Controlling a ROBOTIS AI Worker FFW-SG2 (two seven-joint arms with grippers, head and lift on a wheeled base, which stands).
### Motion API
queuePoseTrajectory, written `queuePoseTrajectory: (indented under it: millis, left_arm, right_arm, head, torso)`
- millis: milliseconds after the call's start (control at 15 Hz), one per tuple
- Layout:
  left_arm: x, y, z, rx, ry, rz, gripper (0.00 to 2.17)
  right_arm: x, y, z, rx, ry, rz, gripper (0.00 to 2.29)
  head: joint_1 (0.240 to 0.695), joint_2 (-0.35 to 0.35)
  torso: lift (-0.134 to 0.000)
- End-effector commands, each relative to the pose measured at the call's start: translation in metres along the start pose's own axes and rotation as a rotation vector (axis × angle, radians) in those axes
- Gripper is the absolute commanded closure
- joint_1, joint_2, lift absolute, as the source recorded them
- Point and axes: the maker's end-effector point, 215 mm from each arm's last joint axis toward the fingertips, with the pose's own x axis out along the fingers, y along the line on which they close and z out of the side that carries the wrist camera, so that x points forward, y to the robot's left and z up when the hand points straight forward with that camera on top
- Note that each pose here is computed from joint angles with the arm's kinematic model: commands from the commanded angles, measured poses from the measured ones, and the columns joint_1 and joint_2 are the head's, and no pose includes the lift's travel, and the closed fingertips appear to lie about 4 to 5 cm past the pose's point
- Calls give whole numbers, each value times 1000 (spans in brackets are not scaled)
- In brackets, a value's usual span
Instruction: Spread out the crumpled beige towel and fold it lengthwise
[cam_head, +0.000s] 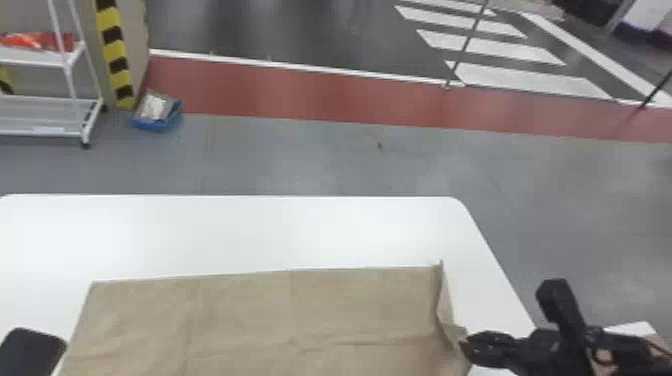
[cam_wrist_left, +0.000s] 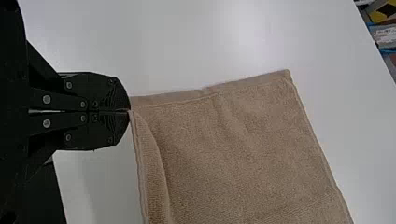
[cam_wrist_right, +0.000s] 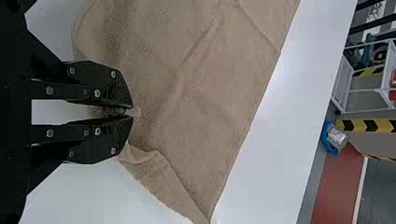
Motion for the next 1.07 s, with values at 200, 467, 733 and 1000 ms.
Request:
queuePoseTrajectory:
  millis: [200,467,733,1000]
  left_arm:
    - [-10,1,12,19,-34,28,2091]
    - [-27,16,27,27,-84,83,2091]
    - [-36,26,30,46,-102,121,2091]
    - [-46,36,49,31,-147,113,2091]
  right_arm:
    - [-14,-2,6,14,-45,17,1001]
    - [-47,-31,8,81,-130,-34,1139]
    - [-83,-49,11,149,-239,-67,1150]
    - [-101,-67,18,224,-295,-84,1150]
  head:
    - [695,-329]
    - [695,-334]
    - [695,-350]
    - [695,-350]
  torso:
    - [0]
    - [0]
    - [0]
    - [0]
